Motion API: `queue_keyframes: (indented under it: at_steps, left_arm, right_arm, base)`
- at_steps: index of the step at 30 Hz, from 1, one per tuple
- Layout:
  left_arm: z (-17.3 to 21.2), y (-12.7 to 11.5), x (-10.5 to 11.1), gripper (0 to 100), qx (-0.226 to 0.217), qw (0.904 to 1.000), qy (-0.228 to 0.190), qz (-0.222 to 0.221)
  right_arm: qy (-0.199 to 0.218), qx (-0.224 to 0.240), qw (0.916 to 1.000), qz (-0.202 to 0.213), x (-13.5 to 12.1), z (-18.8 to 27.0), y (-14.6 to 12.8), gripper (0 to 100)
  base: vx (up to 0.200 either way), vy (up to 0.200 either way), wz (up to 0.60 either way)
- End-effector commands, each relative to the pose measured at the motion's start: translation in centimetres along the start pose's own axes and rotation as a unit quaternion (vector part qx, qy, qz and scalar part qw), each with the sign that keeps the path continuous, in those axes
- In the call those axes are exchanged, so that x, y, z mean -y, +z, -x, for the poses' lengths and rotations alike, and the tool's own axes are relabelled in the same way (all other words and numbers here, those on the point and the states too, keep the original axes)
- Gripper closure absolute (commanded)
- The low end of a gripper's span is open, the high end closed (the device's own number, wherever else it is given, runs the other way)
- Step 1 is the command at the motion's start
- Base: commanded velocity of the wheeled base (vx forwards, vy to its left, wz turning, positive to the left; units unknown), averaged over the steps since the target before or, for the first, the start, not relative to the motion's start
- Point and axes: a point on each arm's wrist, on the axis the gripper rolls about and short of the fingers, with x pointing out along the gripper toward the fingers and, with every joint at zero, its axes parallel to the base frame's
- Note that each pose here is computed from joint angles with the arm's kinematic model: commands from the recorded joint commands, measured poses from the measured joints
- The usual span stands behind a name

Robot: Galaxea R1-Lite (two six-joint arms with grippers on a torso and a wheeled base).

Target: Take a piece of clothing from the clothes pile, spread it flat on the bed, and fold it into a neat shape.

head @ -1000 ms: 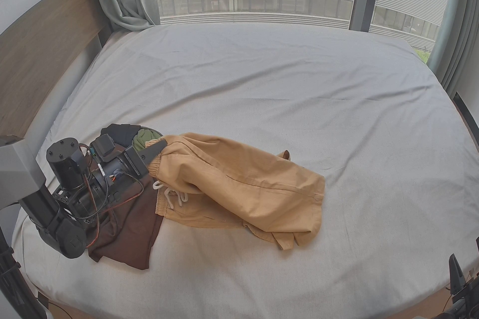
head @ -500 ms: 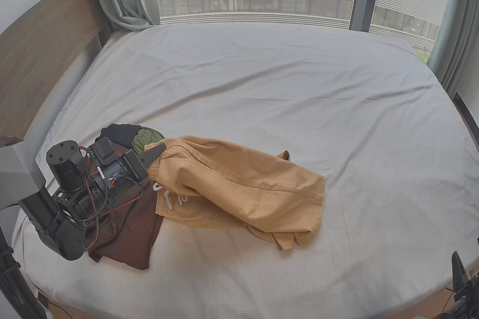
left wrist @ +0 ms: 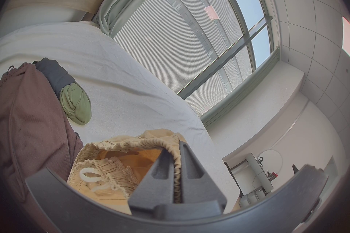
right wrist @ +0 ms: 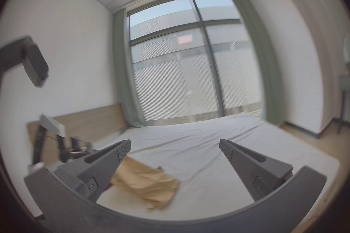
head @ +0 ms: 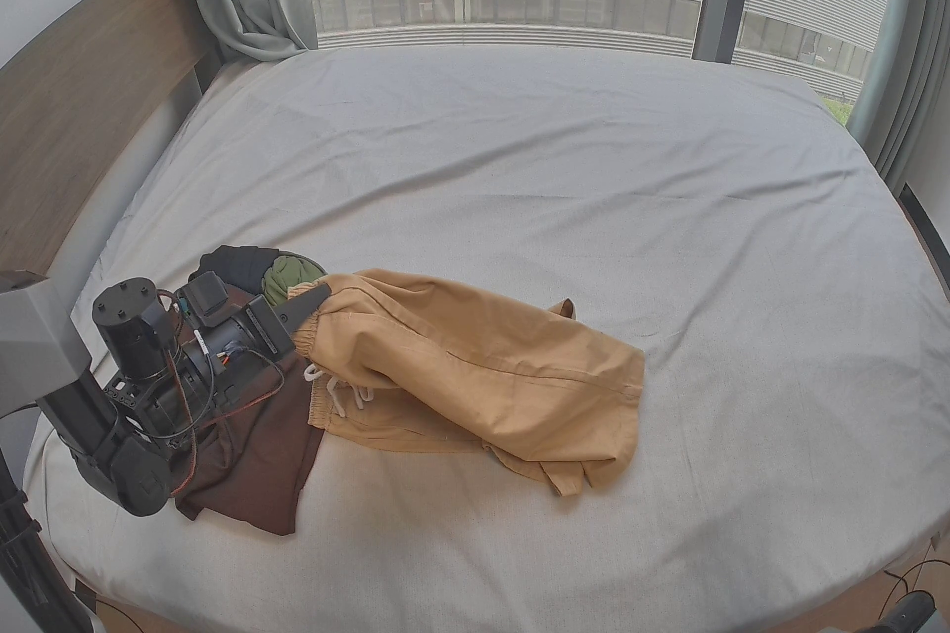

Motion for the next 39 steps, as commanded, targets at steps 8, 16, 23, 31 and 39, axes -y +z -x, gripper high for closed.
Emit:
queue_keyframes:
  at_steps: [8,16,23,31,39]
  left_arm:
    - [-0.2,0.2,0.1,100,0.004,1.0000,-0.004,-0.002]
    - [-0.2,0.3,0.1,100,0.005,1.0000,-0.006,-0.003]
    - [-0.5,0.3,-0.1,100,0.006,1.0000,-0.005,-0.003]
    - [-0.5,0.1,-0.1,100,0.003,1.0000,-0.005,-0.001]
    - [-0.5,0.1,-0.1,100,0.002,1.0000,-0.004,-0.001]
  right_arm:
    - [0.163,-0.128,0.9748,-0.083,-1.6,-12.2,3.1,0]
    - [0.175,-0.165,0.9665,-0.089,-1.9,-16.4,0.3,0]
    - [0.157,-0.205,0.9589,-0.118,-1.7,-19.1,-2.4,0]
    - [0.149,-0.249,0.9439,-0.157,-1.1,-21.4,-5.9,0]
    - [0.139,-0.259,0.9392,-0.178,-0.7,-23.1,-8.6,0]
  base:
    - [0.000,0.000,0.00]
    - [0.000,0.000,0.00]
    - [0.000,0.000,0.00]
    - [0.000,0.000,0.00]
    - [0.000,0.000,0.00]
